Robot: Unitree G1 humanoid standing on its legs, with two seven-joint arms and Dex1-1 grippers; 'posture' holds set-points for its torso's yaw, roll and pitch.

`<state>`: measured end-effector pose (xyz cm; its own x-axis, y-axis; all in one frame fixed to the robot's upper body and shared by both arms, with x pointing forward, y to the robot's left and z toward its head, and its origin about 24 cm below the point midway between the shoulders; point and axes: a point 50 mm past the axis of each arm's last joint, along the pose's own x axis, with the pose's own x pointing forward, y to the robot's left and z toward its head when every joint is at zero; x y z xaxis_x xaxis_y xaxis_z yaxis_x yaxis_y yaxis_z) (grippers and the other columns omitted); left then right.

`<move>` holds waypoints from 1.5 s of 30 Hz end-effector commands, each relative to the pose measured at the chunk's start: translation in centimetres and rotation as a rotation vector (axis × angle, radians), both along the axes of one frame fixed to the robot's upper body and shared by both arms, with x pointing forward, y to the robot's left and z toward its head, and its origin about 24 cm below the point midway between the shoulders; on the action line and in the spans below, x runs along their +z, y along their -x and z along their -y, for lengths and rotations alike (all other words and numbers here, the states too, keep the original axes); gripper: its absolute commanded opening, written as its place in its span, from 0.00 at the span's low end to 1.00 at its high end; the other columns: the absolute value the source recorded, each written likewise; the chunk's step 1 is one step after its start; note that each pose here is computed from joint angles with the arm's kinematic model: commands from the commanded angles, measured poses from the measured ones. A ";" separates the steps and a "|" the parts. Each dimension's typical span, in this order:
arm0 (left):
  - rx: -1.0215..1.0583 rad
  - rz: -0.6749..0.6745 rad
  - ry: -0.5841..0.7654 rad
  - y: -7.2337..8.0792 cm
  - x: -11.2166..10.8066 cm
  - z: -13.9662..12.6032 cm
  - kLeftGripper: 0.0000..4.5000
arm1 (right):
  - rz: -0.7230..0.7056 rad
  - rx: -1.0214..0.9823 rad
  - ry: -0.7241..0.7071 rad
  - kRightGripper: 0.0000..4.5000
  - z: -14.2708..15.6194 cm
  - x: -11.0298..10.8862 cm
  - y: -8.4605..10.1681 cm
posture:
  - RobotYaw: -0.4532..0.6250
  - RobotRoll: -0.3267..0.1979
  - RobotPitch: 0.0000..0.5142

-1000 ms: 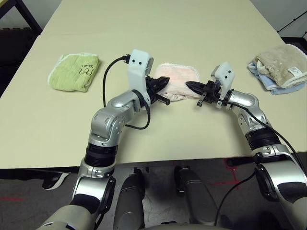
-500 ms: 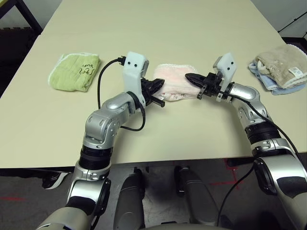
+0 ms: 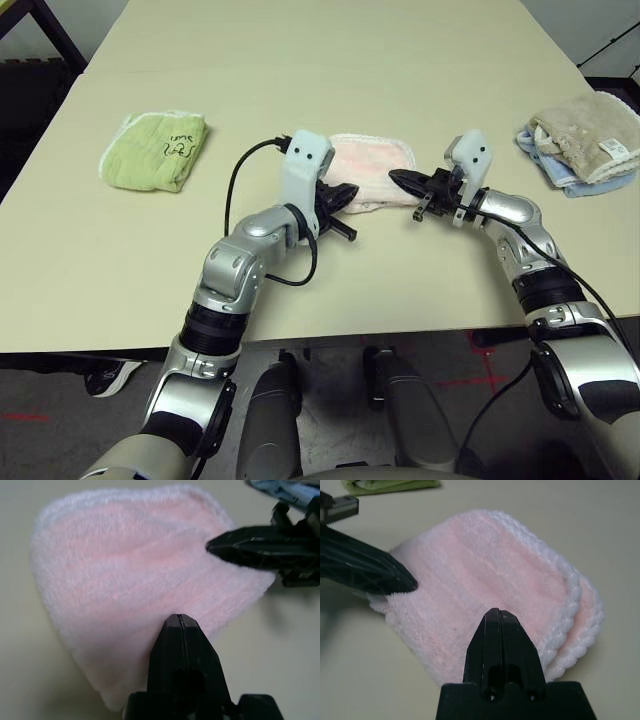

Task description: Fold the towel and set it aside.

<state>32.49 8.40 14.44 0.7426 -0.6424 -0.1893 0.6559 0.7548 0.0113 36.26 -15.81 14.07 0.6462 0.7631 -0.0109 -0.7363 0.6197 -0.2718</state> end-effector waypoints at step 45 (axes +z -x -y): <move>0.051 0.099 -0.089 -4.7 0.7 -1.6 0.00 | -0.025 -0.105 0.017 0.00 -1.6 0.7 -3.0 | 0.23 0.62 0.54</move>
<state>37.24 9.60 16.77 0.7914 -0.6001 -0.1162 0.6112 0.7762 0.1545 39.39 -14.32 15.65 0.7216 0.6922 -0.0085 -0.6668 0.6917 -0.2772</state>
